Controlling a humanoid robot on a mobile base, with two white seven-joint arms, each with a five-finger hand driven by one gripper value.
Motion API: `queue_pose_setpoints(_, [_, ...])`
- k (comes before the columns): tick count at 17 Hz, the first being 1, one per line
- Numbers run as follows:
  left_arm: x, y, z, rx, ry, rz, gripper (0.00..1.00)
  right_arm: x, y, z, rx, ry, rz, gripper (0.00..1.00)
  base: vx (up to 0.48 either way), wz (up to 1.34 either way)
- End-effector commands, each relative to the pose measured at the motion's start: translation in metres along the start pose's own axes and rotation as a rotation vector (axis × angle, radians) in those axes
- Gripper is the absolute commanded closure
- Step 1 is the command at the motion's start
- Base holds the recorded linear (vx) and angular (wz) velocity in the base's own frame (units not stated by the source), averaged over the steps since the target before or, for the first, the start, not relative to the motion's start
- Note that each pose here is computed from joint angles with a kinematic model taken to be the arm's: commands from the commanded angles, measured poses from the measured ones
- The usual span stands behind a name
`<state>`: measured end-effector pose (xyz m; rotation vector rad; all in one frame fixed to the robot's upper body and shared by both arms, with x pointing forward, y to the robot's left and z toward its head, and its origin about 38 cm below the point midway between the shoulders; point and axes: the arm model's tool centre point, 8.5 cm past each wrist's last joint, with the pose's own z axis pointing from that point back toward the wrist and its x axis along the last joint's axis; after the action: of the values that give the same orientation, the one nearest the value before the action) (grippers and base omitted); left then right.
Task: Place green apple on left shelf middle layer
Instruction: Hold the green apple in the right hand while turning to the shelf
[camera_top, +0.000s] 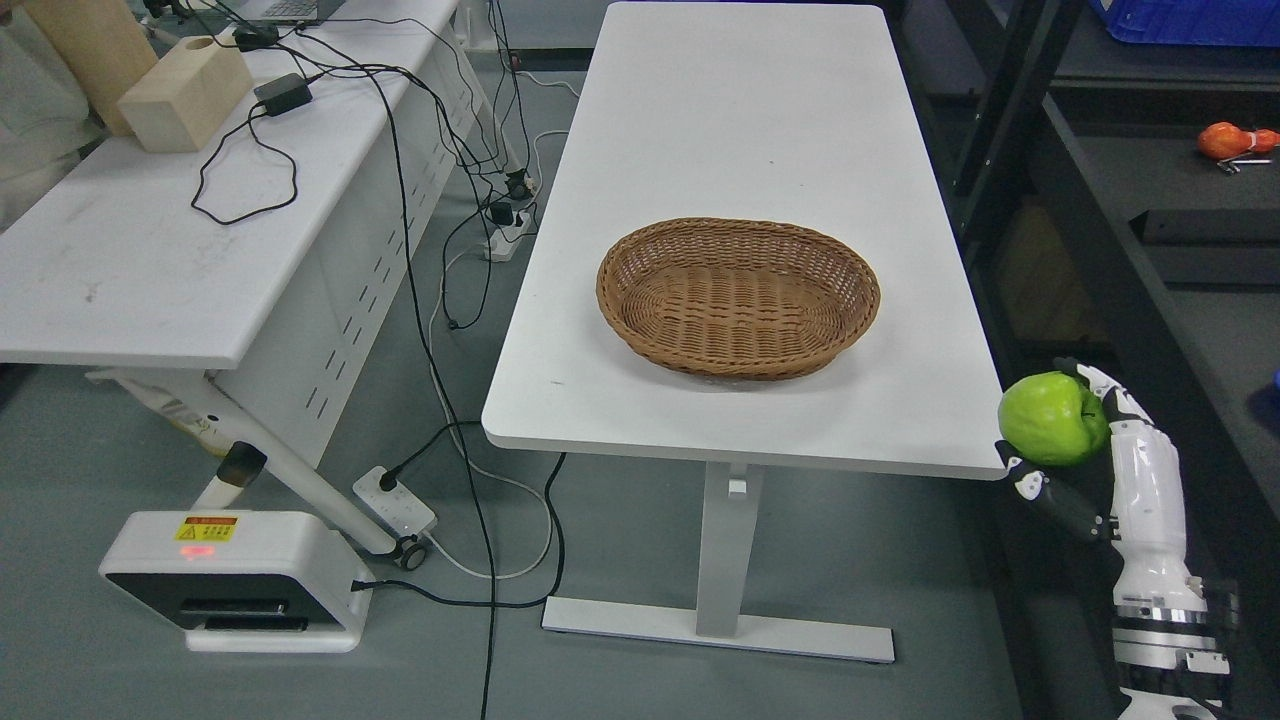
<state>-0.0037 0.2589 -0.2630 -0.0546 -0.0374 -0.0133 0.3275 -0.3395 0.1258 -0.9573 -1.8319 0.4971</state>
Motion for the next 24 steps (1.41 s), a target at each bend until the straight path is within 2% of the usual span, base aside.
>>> queue_pose_setpoints(1, [-0.0002,0.0111,0.0015,0.017,0.001,-0.001,0.0,0.0002,0.0008,0.0019,-0.017,0.008,-0.008,1.0,-0.273,0.13])
queue_pose_setpoints(24, [-0.0001,0.0111,0.0015,0.017,0.001,-0.001,0.0,0.0004,0.0022,0.002,-0.019,0.01,-0.013,1.0,-0.286,0.08])
